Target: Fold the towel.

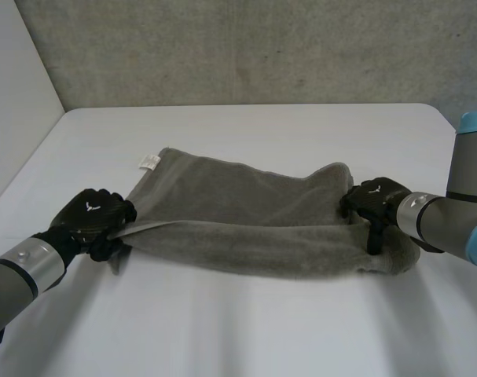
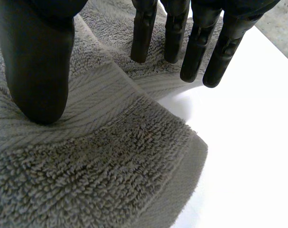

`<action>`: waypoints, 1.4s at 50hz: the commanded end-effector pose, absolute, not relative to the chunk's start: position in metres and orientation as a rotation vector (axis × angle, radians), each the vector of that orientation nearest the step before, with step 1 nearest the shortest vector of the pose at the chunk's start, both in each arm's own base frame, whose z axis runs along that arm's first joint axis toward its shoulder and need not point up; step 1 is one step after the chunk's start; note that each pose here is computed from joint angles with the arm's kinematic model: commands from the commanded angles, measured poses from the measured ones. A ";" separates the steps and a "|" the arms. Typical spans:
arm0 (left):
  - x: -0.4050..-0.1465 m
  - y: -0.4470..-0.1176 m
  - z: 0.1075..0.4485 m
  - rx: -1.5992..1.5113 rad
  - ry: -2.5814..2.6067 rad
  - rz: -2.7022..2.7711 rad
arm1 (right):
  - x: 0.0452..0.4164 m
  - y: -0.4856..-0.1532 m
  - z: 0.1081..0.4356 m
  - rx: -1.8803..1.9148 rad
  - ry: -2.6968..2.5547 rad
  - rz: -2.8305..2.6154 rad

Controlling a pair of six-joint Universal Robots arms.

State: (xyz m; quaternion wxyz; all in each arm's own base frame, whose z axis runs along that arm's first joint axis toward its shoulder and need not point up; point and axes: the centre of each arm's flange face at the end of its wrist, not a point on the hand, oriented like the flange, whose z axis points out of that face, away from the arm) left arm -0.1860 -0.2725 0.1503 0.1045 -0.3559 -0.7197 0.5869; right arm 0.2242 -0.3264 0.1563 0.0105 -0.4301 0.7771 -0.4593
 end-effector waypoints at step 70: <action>-0.187 -0.269 0.150 -1.051 -2.128 1.715 | 0.208 -0.288 0.173 -1.337 2.391 -1.323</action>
